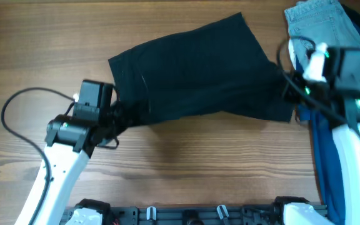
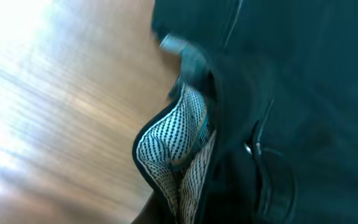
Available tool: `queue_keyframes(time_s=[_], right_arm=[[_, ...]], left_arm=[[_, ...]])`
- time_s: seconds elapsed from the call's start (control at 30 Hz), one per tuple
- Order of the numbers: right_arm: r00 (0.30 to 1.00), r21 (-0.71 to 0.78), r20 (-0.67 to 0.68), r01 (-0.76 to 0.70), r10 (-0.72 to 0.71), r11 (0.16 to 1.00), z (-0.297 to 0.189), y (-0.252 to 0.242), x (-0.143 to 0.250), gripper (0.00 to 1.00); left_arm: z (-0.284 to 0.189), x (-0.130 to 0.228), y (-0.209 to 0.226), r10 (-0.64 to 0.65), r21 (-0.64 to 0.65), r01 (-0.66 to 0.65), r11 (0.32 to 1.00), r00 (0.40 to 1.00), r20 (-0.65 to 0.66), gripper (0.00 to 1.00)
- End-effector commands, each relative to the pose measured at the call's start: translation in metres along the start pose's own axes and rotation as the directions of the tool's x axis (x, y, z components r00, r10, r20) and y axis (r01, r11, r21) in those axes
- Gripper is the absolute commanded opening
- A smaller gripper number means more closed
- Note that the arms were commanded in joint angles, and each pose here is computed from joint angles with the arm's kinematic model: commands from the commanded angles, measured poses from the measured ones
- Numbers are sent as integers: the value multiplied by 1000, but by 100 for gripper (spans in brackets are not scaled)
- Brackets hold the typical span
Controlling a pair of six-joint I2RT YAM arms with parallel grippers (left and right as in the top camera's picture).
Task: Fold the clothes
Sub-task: 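Lift the leg hems and fold them up toward the waistband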
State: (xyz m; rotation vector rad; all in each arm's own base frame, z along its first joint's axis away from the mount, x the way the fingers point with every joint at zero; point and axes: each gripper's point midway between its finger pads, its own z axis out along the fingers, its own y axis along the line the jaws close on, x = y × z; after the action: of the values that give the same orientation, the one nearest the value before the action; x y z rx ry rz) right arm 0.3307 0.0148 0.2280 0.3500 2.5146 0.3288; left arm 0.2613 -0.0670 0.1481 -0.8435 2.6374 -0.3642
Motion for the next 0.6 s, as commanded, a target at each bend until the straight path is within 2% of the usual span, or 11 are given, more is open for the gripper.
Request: queue_keyframes(time_s=[0.0, 0.23, 0.4, 0.57], right_arm=[[997, 97, 72, 26, -33, 995, 41, -26, -45, 4], [978, -15, 172, 123, -118, 992, 126, -6, -90, 4], [944, -66, 279, 204, -178, 977, 163, 29, -110, 4], [925, -93, 311, 258, -218, 962, 207, 56, -104, 4]], left_arm=[[22, -53, 23, -5, -187, 46, 981, 976, 217, 4], [61, -106, 9, 3, -210, 89, 974, 914, 405, 4], [62, -150, -24, -57, -71, 119, 990, 817, 574, 4], [58, -173, -34, -94, -19, 144, 989, 738, 668, 4]])
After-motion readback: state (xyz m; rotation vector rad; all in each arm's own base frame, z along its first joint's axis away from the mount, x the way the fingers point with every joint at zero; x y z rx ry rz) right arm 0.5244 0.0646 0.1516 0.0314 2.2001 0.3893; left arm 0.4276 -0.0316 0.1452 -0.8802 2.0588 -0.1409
